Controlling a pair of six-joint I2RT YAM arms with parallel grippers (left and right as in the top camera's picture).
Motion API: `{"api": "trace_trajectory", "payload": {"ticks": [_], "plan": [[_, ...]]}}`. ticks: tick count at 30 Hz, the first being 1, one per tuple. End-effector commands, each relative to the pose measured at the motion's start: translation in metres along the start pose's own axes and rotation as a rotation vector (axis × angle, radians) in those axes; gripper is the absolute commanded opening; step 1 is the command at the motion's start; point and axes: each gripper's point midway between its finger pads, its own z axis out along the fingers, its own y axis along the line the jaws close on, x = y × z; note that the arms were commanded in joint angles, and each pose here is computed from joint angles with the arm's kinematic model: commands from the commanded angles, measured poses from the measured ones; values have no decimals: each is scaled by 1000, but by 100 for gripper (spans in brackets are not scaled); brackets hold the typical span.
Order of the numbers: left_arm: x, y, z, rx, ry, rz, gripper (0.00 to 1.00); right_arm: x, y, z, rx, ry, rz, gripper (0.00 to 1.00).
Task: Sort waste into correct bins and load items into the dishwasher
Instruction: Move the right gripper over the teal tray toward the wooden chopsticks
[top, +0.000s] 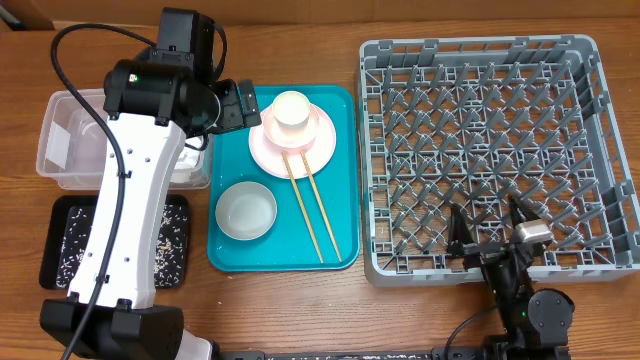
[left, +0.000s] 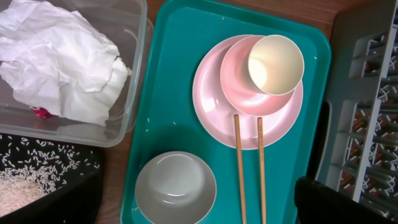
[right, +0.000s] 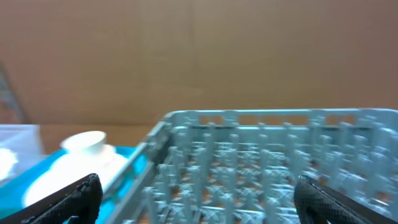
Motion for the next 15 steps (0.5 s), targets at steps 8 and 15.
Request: {"api": "trace_trajectory", "payload": {"ticks": [8,15], "plan": [[-3,-2,-4,8,-15,5,100,-81,20,-14,-55,-38,53,100],[-3,-2,-4,8,-15,5,100,-173,58,-9,-213,74,77,100]]}}
